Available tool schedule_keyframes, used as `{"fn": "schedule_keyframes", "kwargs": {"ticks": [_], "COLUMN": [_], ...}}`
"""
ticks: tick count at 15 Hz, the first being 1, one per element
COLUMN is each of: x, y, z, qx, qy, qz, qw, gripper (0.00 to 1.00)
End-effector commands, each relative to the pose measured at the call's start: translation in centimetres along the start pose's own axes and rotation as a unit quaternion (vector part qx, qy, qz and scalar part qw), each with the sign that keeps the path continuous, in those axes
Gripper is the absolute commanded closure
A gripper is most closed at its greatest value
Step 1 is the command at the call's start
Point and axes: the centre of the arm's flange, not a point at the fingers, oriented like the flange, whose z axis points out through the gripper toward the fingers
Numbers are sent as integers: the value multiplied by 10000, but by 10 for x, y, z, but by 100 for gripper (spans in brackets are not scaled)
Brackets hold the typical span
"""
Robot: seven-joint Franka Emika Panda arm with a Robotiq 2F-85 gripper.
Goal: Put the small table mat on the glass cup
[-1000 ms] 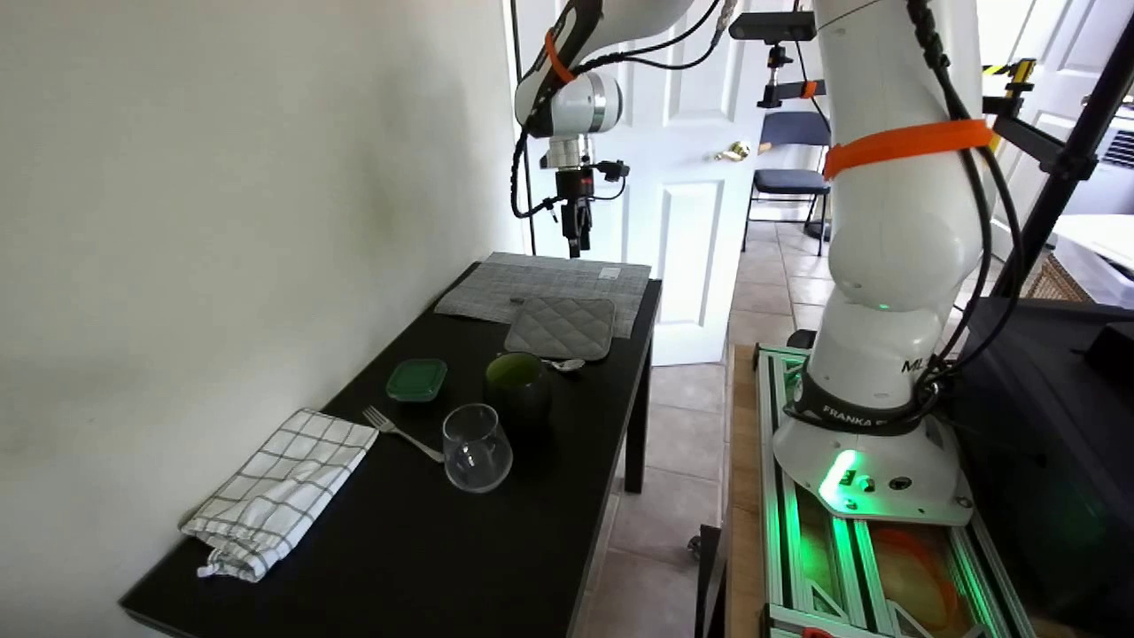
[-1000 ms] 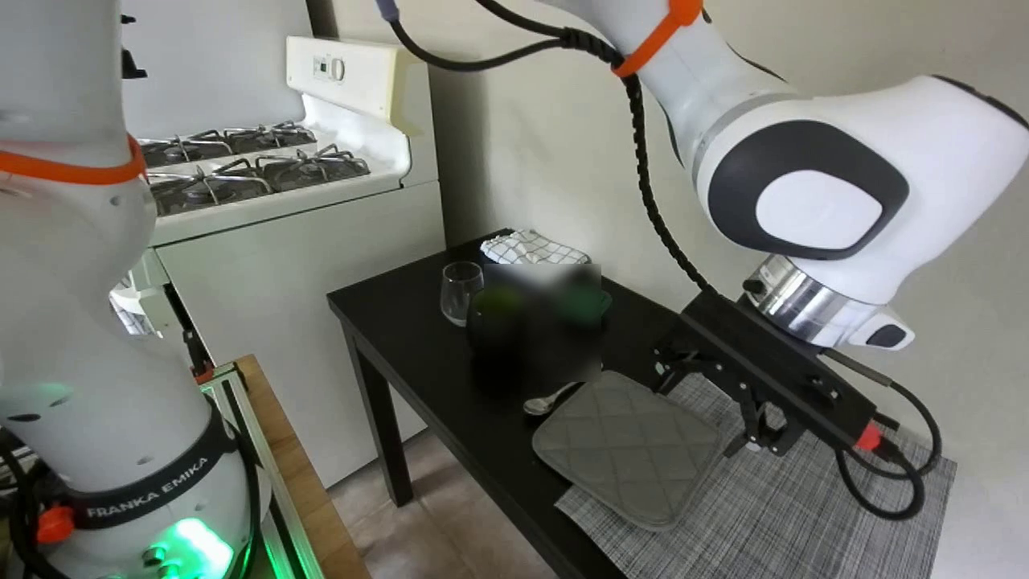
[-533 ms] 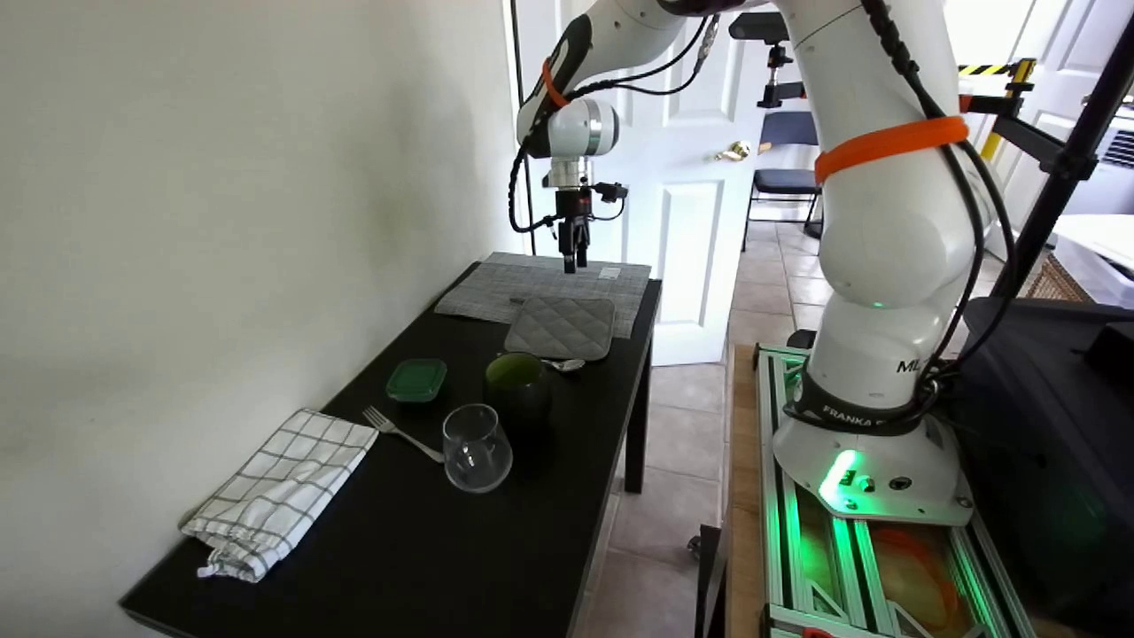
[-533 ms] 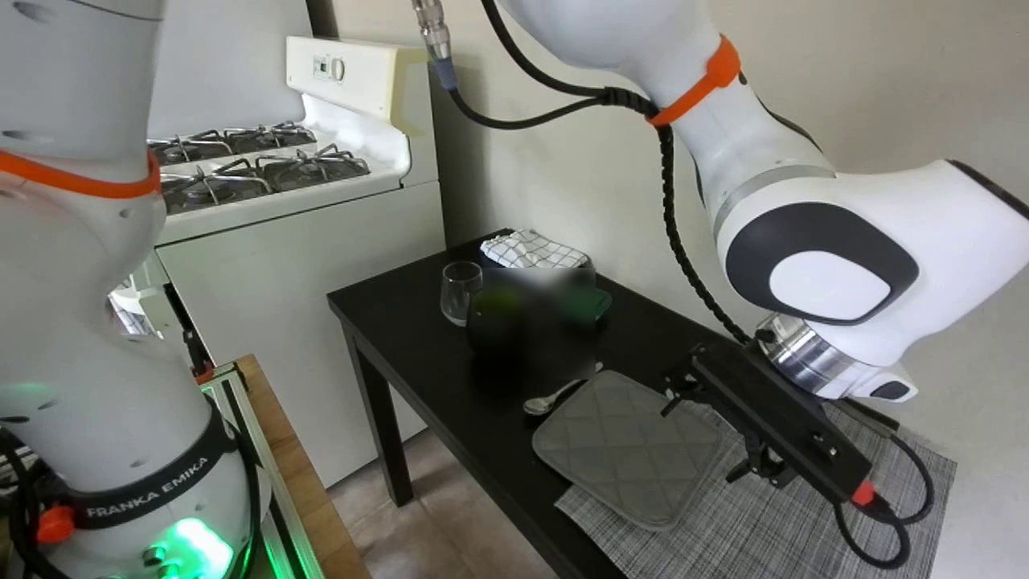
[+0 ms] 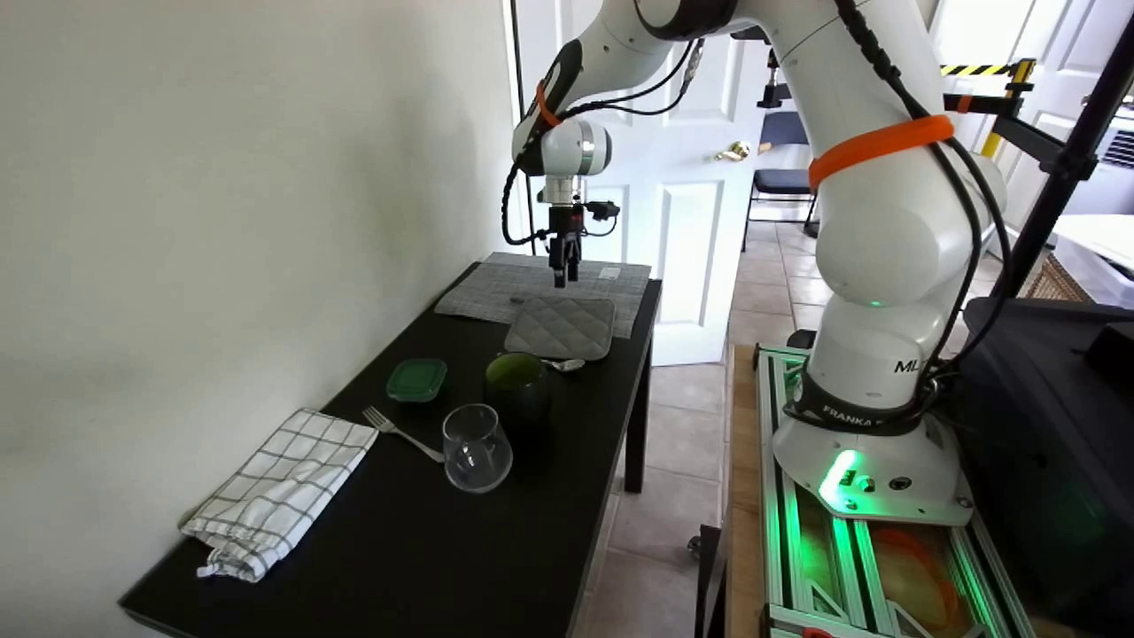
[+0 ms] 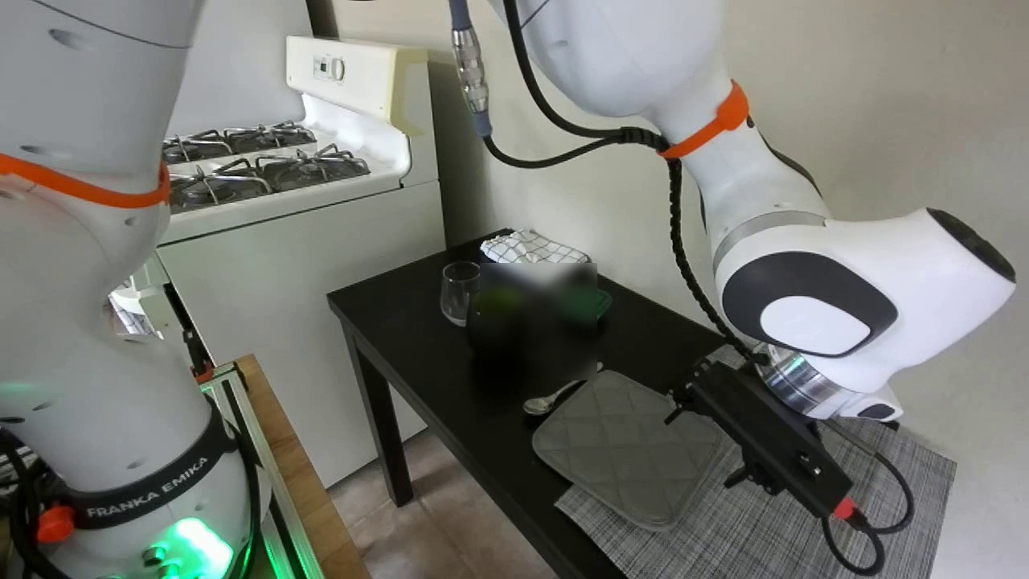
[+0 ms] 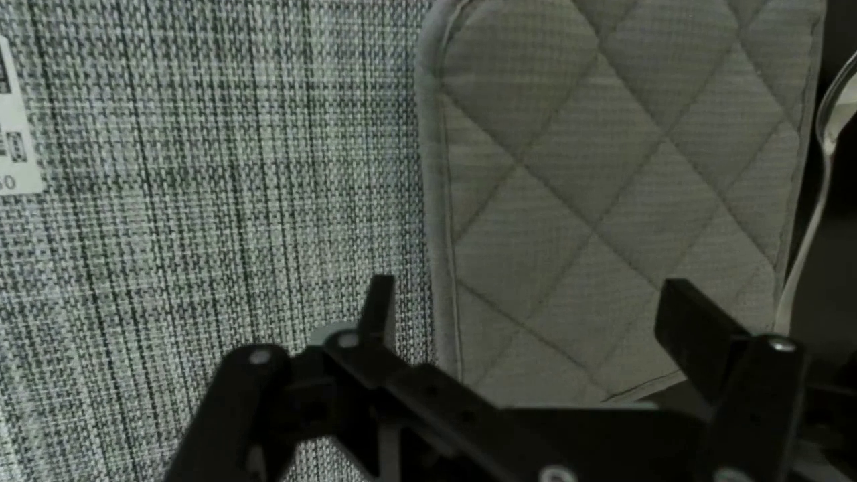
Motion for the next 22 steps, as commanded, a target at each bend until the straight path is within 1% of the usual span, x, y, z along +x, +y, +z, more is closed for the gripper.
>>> {"fn": "schedule_keyframes", "kwargs": {"ticks": [1,3,4,5,8,10,11,13,14,15,16,20,21,22], "x": [9,9,10,10,10,10,9,8,8,8,8,10,10,11], "y": [9,11,12,12,15,18,19,21,22,24,25,26,25,24], "z": [23,30,33,35,35,32,30,24,21,19,16,9,7,7], "qx": [86,129,135,144,141,117,109,87,77,76,66,34,43,52], "qy": [28,-10,-22,-31,-25,-5,6,28,49,62,80,134,143,146], "qz": [19,28,29,33,56,78,93,141,164,183,201,305,312,315], "qw": [10000,9999,9999,9999,9999,9999,9999,9999,9998,9998,9997,9994,9994,9994], "gripper": [0,0,16,26,51,65,74,88,96,99,100,100,84,73]}}
